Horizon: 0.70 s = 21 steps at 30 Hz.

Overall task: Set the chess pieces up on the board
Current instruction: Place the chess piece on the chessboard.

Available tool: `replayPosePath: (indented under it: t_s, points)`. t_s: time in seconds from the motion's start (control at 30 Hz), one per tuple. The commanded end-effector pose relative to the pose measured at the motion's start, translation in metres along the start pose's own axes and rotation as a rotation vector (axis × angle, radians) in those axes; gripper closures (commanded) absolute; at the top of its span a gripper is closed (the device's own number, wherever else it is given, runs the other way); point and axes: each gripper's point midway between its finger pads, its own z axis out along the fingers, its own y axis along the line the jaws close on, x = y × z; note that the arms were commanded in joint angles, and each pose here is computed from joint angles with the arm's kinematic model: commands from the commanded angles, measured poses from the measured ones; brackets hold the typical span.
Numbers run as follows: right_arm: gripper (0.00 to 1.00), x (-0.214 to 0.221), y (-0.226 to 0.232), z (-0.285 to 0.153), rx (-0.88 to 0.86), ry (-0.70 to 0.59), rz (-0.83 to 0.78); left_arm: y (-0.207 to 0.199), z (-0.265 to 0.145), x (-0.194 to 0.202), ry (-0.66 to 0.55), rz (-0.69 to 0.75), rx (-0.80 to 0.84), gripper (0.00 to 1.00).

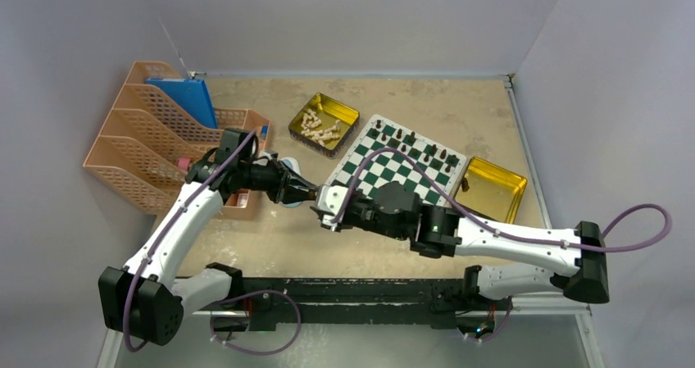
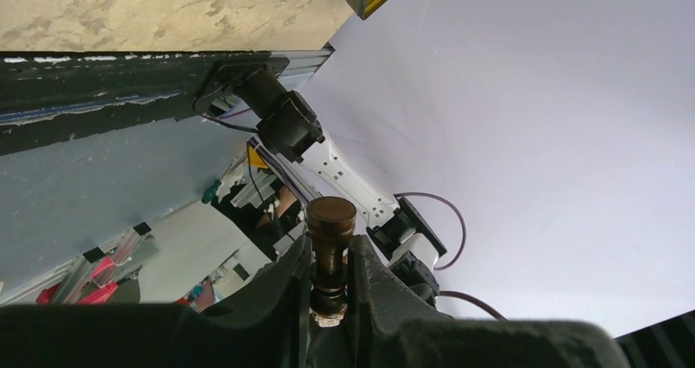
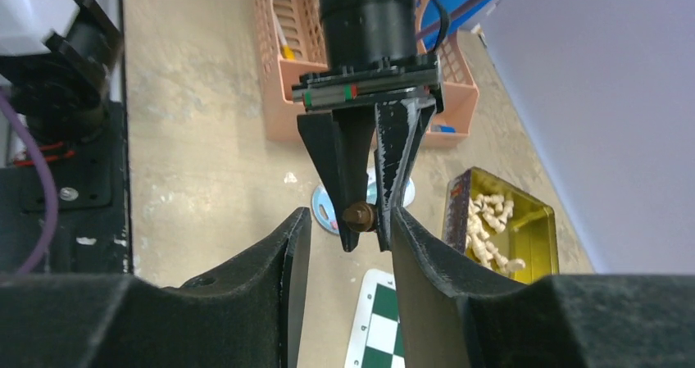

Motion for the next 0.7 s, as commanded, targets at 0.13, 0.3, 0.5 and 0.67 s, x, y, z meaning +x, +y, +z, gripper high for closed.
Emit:
replayPosePath:
  t_s: [0.13,0.3,0.5,0.67]
  points:
    - [0.62,-0.017,-0.02,0.01,0.139,-0.02,-0.073,-0.01,-0.01,0.007,-0.027,-0.163,0.019,0.89]
    - [0.65,-0.009,-0.019,0.012,0.147,0.008,-0.085,-0.01,-0.011,0.009,-0.02,-0.173,0.023,0.89]
    - [0.66,-0.005,-0.016,0.014,0.145,0.026,-0.103,-0.012,-0.012,0.011,-0.015,-0.185,0.03,0.9]
    - [0.66,-0.006,-0.013,0.017,0.137,0.026,-0.11,-0.012,-0.012,0.01,-0.016,-0.185,0.032,0.9]
